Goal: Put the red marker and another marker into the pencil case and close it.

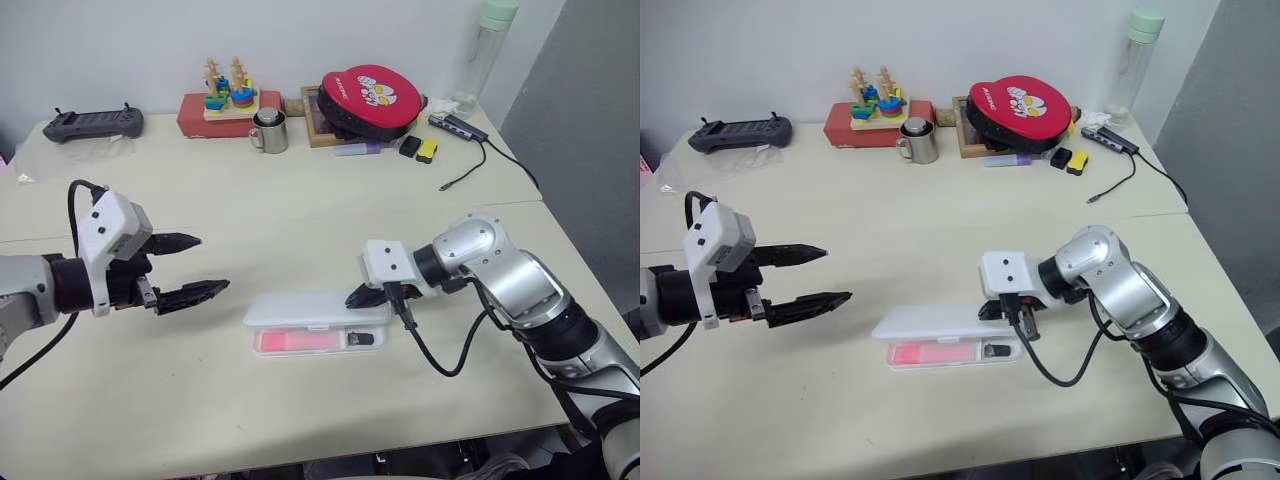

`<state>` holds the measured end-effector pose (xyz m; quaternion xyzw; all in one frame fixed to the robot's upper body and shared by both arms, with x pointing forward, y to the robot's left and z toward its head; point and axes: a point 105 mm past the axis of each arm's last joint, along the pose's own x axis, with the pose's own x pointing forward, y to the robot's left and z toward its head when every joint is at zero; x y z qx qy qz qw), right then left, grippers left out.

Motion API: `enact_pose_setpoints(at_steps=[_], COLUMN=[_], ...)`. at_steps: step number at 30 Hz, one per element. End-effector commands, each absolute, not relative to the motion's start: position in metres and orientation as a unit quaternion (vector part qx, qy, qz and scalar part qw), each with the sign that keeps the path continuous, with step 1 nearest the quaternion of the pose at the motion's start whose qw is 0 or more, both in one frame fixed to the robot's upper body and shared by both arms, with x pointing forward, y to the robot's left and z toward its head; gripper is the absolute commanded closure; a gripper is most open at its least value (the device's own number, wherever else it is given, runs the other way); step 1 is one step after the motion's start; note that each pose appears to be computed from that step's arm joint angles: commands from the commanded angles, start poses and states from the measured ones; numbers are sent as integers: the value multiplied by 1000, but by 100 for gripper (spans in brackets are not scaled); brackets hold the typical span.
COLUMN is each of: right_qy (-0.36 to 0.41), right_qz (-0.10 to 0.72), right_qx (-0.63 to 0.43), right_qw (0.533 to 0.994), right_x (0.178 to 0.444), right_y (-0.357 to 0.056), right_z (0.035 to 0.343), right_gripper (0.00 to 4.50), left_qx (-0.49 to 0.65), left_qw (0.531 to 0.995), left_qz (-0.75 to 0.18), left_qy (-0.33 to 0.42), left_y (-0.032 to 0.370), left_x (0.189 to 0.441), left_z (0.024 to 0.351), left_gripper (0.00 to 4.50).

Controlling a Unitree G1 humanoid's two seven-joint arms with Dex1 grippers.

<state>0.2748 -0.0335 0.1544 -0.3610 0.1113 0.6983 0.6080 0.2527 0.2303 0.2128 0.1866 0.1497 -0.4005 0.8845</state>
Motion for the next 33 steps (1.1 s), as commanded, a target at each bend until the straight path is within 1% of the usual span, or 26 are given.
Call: enact_pose_setpoints(at_steps=[1, 6, 15, 19, 21, 23, 27, 29, 31, 33], right_qy=[117, 132, 192, 193, 185, 169, 129, 108, 97, 94], right_qz=[708, 702, 684, 680, 687, 695, 691, 681, 670, 665], right_qx=[-349, -333, -330, -337, -324, -308, -291, -279, -271, -267], right_qw=[602, 616, 622, 622, 623, 628, 649, 668, 684, 691], right_x=[265, 270, 277, 279, 277, 276, 279, 283, 286, 287], right_y=[-26, -21, -25, -27, -24, -22, -22, -24, -29, -33], right_z=[145, 136, 93, 89, 97, 114, 154, 174, 185, 189], right_gripper=[446, 446, 446, 446, 446, 446, 446, 446, 446, 446], left_qx=[199, 201, 202, 202, 201, 193, 166, 150, 136, 129], left_qw=[883, 882, 880, 880, 880, 882, 895, 910, 920, 923], left_qz=[-402, -403, -404, -405, -404, -403, -383, -360, -343, -337], left_qy=[136, 139, 146, 146, 149, 153, 156, 140, 133, 135], left_y=[228, 229, 230, 229, 230, 232, 237, 240, 241, 240], left_x=[253, 253, 250, 250, 250, 248, 246, 248, 248, 247], left_z=[220, 220, 221, 220, 219, 214, 198, 194, 189, 185], left_gripper=[0, 0, 0, 0, 0, 0, 0, 0, 0, 0])
